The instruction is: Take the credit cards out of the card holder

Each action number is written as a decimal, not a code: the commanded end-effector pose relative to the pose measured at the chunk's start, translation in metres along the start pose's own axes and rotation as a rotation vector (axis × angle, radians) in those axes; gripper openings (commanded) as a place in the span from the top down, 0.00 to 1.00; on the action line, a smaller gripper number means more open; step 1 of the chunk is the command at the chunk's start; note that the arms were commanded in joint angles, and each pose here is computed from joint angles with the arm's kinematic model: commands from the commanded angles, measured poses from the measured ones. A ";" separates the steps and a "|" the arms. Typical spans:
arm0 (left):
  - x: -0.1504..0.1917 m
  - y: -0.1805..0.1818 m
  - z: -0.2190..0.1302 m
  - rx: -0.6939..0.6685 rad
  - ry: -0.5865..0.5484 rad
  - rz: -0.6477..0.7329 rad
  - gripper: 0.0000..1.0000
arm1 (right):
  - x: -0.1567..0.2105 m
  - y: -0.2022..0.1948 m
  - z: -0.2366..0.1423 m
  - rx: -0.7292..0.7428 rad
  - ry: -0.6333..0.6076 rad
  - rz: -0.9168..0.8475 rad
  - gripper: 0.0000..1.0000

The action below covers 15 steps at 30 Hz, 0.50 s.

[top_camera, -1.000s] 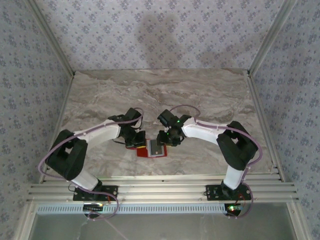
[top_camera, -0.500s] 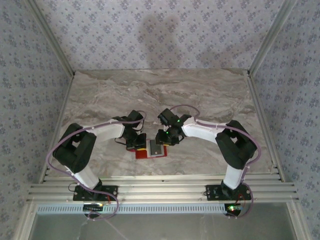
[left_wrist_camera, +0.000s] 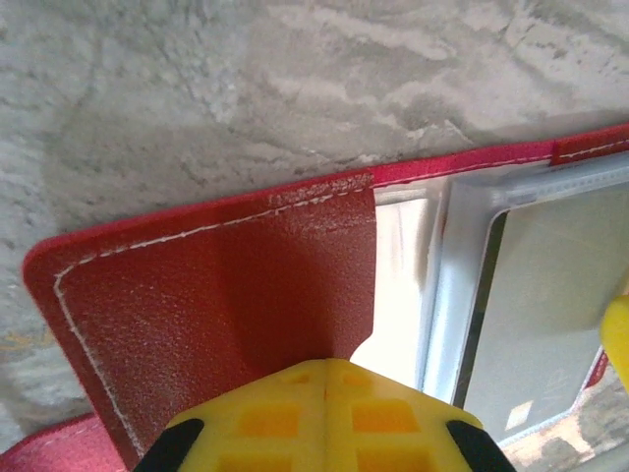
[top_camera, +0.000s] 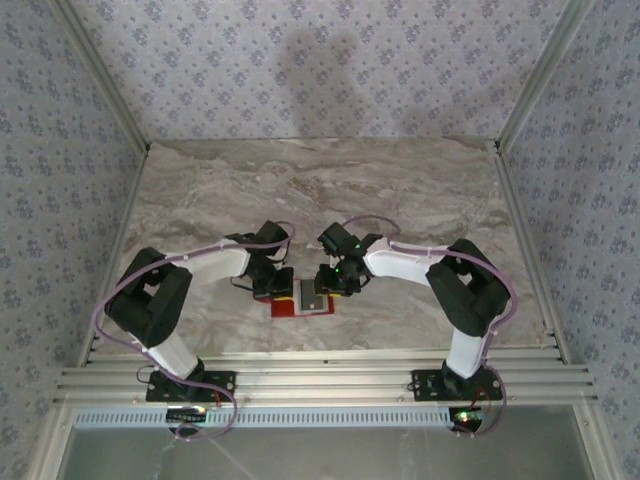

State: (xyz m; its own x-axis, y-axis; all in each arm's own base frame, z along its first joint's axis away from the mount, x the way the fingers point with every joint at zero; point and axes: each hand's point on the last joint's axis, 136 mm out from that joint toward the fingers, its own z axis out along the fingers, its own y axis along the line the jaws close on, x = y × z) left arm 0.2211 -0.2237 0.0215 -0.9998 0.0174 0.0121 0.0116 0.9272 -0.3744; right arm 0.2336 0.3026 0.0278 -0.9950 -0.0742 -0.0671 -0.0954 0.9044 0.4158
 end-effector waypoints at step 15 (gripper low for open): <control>-0.019 -0.045 -0.034 0.295 -0.161 -0.010 0.76 | -0.002 0.003 -0.018 -0.024 -0.028 0.005 0.64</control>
State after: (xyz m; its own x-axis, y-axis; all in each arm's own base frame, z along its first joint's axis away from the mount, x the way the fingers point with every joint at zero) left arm 0.2389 -0.2443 0.0657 -0.9889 -0.0627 -0.1344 0.0239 0.8270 -0.5616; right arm 0.2346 0.3010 0.0368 -0.9943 -0.0685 -0.0814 -0.0969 0.8994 0.4263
